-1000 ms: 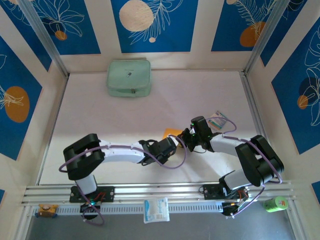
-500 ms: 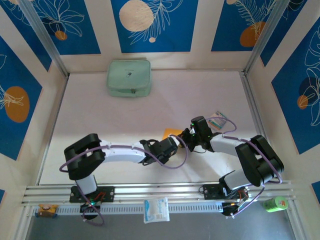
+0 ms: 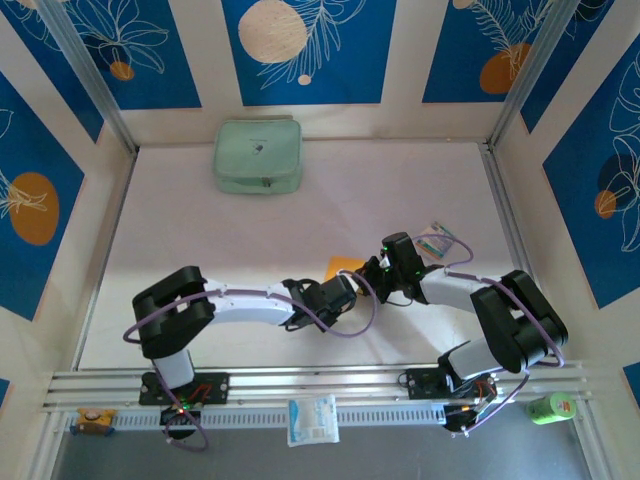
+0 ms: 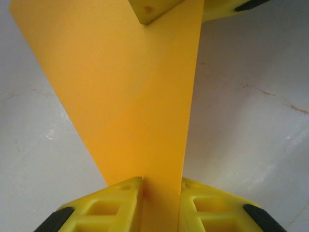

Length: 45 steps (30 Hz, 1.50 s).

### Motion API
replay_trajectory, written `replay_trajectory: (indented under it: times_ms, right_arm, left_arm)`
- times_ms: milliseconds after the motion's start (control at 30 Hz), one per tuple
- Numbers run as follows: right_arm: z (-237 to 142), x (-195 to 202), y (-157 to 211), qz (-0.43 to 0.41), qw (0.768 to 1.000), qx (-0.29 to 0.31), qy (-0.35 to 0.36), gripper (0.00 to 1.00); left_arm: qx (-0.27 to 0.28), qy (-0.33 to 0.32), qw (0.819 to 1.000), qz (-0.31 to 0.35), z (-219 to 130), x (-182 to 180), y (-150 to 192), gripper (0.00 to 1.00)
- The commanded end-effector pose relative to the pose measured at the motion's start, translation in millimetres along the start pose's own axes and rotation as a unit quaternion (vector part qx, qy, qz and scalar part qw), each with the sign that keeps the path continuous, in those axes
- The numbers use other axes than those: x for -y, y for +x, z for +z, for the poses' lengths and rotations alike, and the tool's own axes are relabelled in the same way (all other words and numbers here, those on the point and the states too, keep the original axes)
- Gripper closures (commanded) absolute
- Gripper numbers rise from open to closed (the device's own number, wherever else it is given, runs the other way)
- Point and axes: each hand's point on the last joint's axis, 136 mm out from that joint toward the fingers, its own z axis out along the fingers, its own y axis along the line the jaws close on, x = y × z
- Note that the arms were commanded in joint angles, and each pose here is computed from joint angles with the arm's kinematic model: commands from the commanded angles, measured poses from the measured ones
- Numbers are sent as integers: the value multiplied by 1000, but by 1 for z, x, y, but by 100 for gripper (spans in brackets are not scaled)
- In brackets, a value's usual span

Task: Fold a paper plane with a square sheet of paper (pick it up from the middle)
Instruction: Fold the wing for the fifth time at the center of the table.

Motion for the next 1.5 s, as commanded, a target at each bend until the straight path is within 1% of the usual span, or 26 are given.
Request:
replay_trajectory:
  times_ms: [0, 133, 367, 567, 733, 867, 1333, 1467]
  right_arm:
    - [-2, -7, 4, 3, 1000, -6, -4, 96]
    - [-2, -6, 4, 3, 1000, -7, -3, 96]
    - [-2, -6, 4, 4, 1000, -7, -3, 96]
    - [-1, -6, 4, 5, 1000, -6, -3, 96]
    - [-1, -5, 4, 5, 1000, -7, -2, 96]
    - [-1, -5, 3, 6, 1000, -7, -3, 96]
    - [-2, -5, 4, 4, 1000, -6, -5, 96]
    - [-3, -7, 4, 1, 1000, -5, -7, 95]
  left_arm:
    - [0, -7, 1000, -4, -4, 1, -4, 77]
    - [6, -3, 1000, -5, -6, 2, -7, 77]
    - [23, 6, 1000, -9, -13, 4, -15, 74]
    - [13, 8, 1000, -7, -8, 6, -11, 75]
    - [25, 16, 1000, -8, -13, 8, -16, 73]
    - [29, 15, 999, -10, -15, 7, -16, 74]
    - [18, 9, 1000, -7, -11, 6, -13, 83]
    - [17, 8, 1000, -8, -10, 6, -13, 87]
